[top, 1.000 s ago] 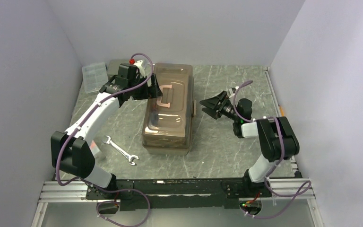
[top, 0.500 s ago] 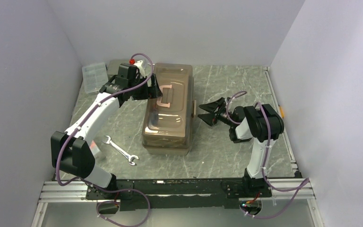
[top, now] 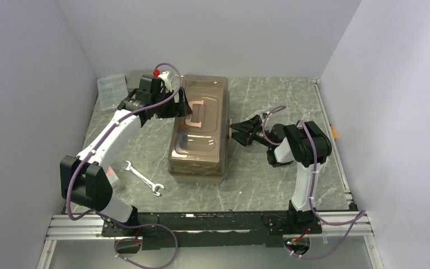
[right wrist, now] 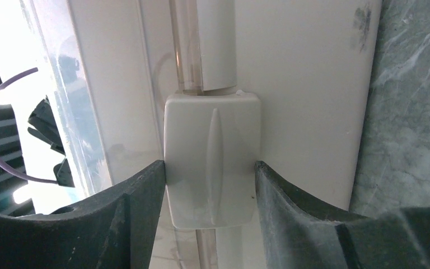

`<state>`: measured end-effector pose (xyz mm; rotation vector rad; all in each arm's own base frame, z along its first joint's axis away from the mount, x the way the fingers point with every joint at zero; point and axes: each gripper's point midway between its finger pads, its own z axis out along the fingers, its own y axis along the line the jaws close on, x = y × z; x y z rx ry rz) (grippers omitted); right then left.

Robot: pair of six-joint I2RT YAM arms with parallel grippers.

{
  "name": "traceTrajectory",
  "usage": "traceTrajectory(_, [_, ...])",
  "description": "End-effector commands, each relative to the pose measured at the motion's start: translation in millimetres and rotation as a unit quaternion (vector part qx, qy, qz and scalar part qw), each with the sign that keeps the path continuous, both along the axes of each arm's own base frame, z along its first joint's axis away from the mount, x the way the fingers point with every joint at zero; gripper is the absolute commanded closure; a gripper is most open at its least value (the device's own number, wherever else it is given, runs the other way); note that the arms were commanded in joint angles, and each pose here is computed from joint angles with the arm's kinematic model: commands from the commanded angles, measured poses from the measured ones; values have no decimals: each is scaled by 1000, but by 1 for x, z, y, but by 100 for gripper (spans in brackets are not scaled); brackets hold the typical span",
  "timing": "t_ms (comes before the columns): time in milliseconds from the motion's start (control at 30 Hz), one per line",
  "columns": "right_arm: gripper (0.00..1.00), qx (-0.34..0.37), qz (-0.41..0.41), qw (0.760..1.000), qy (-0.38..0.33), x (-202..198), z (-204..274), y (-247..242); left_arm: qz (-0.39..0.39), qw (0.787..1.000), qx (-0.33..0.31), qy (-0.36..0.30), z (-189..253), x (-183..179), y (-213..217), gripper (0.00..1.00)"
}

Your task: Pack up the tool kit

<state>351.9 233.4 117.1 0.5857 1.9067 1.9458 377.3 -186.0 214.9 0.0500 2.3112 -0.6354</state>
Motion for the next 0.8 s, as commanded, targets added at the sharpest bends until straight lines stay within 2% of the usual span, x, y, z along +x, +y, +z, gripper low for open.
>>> traceTrajectory(0, [41,36,4,991,-125,-3,46,8,-5,999,-5,-39,28,4,3,6])
traceTrajectory(100, [41,39,7,991,-127,-3,49,10,-6,999,-6,-37,27,4,3,7])
traceTrajectory(300, [24,42,11,991,-123,-4,48,14,-7,999,-7,-36,26,5,2,6])
traceTrajectory(367, [22,43,13,992,-120,-4,47,15,-6,999,-7,-37,27,5,2,6])
traceTrajectory(500, [37,44,10,992,-118,-5,47,16,-5,999,-5,-39,28,5,4,7])
traceTrajectory(633, [44,45,8,991,-122,-6,51,15,-4,999,-5,-39,29,4,5,7])
traceTrajectory(767, [46,44,4,990,-133,-8,58,12,-3,999,-4,-41,30,3,6,7])
